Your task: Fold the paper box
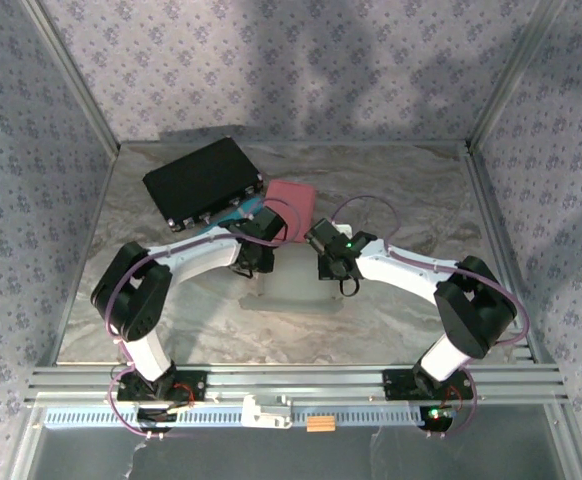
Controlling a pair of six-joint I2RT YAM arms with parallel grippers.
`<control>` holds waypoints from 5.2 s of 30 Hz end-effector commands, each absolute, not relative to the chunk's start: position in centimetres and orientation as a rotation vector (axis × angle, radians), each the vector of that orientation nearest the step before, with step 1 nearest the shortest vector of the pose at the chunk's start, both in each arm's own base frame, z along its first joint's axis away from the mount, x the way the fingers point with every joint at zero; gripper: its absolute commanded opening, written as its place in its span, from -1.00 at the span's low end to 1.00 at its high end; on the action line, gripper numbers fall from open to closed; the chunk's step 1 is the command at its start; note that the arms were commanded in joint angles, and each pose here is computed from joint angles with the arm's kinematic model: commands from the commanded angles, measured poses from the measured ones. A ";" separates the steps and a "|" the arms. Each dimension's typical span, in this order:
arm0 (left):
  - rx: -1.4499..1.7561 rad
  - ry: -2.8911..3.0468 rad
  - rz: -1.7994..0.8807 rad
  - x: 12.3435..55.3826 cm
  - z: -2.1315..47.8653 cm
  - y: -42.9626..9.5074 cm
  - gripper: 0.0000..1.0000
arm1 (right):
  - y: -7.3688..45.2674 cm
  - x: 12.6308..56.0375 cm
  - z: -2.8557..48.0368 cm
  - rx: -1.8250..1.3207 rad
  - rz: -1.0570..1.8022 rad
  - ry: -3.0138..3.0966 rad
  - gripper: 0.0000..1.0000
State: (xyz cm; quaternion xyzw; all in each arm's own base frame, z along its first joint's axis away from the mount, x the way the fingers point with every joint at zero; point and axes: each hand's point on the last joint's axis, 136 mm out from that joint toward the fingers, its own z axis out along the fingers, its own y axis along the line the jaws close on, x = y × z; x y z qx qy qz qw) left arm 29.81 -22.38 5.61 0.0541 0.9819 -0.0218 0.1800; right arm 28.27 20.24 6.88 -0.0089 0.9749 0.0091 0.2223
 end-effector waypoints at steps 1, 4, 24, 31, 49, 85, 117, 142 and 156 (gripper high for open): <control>0.215 2.794 -0.133 29.4 5.2 -23.5 -0.26 | 20.2 28.1 7.3 -0.005 0.029 2.691 -1.00; 0.215 2.811 -0.082 29.4 4.8 -22.9 -0.34 | 20.2 28.2 7.3 0.000 0.031 2.689 -1.00; 0.141 2.766 0.249 27.8 5.0 -20.5 -1.00 | 20.2 28.4 7.5 0.006 0.034 2.679 -1.00; 0.125 2.696 0.389 28.0 6.0 -20.9 -1.00 | 20.5 28.4 7.5 -0.004 0.039 2.676 -1.00; 0.228 2.758 0.258 27.2 4.3 -22.6 -0.54 | 20.0 28.0 7.5 0.012 0.028 2.673 -1.00; -0.002 2.774 0.666 27.1 4.3 -20.9 -1.00 | 21.0 27.4 6.4 0.115 0.113 2.720 -1.00; 0.111 2.450 -0.287 30.3 23.7 -28.8 0.22 | 17.6 24.7 6.8 0.419 0.135 2.794 -1.00; 0.214 2.469 -0.445 30.4 24.8 -27.0 0.09 | 9.3 19.8 6.2 2.272 0.300 2.090 -1.00; 0.272 2.526 -0.492 28.6 21.4 -26.8 0.05 | 11.6 21.1 1.8 2.329 0.294 2.156 -0.62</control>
